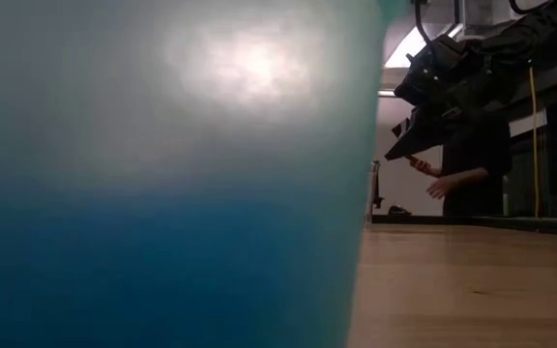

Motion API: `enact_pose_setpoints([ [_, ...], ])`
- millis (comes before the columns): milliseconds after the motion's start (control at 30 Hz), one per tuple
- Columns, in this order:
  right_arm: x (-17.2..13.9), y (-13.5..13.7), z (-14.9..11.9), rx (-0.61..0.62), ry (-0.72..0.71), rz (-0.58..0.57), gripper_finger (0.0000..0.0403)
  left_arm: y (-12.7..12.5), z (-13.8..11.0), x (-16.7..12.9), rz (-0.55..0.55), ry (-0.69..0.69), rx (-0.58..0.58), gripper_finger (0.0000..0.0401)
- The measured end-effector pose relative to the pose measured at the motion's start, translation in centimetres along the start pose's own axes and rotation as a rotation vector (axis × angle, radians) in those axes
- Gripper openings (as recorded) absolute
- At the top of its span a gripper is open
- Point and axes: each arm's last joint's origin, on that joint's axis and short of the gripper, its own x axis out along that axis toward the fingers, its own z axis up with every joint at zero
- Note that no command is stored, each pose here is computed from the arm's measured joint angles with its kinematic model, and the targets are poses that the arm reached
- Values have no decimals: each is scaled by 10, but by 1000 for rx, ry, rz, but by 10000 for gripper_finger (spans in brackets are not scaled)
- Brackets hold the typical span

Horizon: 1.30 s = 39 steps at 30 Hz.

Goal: Pick & place jewel cases by type
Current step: Put the black cd case into the transparent bin

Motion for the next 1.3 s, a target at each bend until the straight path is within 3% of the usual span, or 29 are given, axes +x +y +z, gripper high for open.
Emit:
enact_pose_setpoints([
  [433,0,0,0,-1,0,0,10,4,70,0,3,-59,123,2],
  [733,0,0,0,1,1,0,10,1,122,-2,-165,-159,209,1],
  [1000,1,0,-1,37,11,4,10,-16,138,-28,-235,-256,283,1],
  [1133,5,-1,-4,40,32,12,10,-28,146,-53,-222,-317,311,3],
  [1300,15,-5,-10,50,54,22,10,-15,159,-66,-62,-318,239,2],
])
